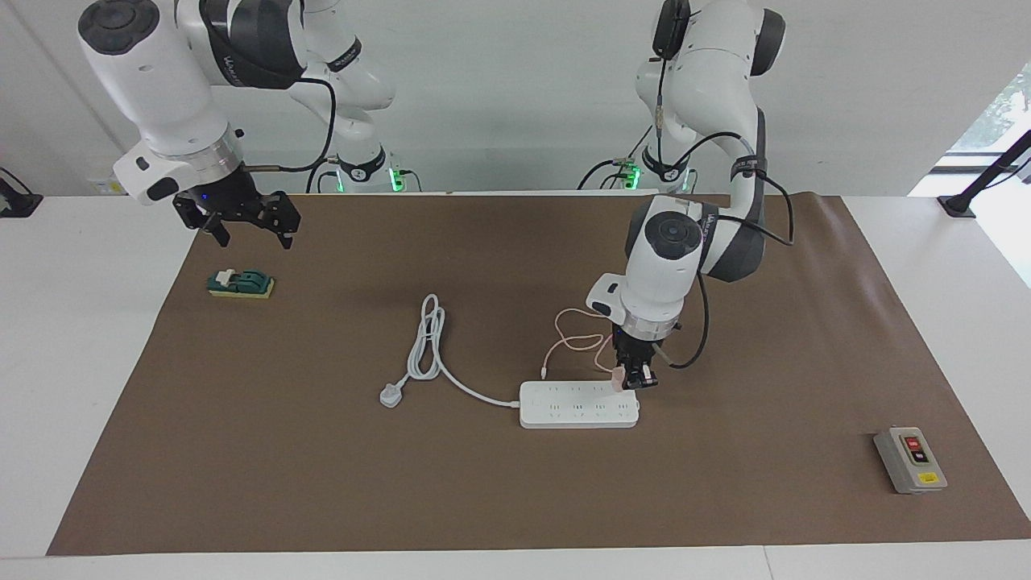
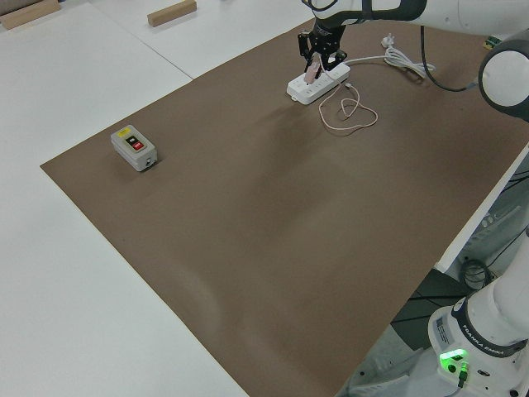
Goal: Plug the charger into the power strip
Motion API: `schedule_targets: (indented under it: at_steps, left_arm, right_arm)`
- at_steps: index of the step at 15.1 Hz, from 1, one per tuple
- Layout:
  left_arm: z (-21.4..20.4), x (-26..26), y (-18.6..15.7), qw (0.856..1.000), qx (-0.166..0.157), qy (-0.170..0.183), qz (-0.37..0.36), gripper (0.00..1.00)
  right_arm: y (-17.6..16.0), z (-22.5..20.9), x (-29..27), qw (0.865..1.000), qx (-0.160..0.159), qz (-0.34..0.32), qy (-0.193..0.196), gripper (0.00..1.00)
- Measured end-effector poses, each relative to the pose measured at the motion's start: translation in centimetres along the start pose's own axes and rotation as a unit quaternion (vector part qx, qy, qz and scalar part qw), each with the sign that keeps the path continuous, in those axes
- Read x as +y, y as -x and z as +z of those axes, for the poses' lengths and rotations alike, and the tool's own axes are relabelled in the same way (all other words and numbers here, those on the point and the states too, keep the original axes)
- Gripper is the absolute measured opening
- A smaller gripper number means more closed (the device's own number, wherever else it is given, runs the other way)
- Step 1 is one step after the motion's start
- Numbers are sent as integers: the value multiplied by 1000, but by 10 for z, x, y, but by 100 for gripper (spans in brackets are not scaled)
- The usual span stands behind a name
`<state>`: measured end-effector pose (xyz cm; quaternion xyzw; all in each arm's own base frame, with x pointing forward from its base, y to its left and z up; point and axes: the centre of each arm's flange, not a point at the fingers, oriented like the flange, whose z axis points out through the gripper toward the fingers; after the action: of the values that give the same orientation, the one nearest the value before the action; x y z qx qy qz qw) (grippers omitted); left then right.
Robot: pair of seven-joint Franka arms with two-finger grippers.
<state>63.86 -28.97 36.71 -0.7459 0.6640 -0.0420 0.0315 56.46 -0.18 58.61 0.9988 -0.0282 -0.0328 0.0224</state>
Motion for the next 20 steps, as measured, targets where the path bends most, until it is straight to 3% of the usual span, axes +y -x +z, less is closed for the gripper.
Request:
schedule_targets:
  at_steps: [4, 9, 14, 20]
  left_arm:
    - [7, -3, 13, 1000, -2, 1, -10, 32]
    - [11, -2, 23, 1000, 3, -6, -17, 32]
    - [11, -5, 33, 998, 35, 14, -60, 32]
    - [10, 4, 17, 996, 49, 22, -73, 32]
  right_arm:
    - [1, 0, -2, 1000, -2, -5, -5, 100]
    - [1, 0, -4, 998, -2, -60, -5, 100]
    - [1, 0, -10, 998, -2, -66, -5, 100]
    - [2, 0, -15, 997, -2, -71, -4, 100]
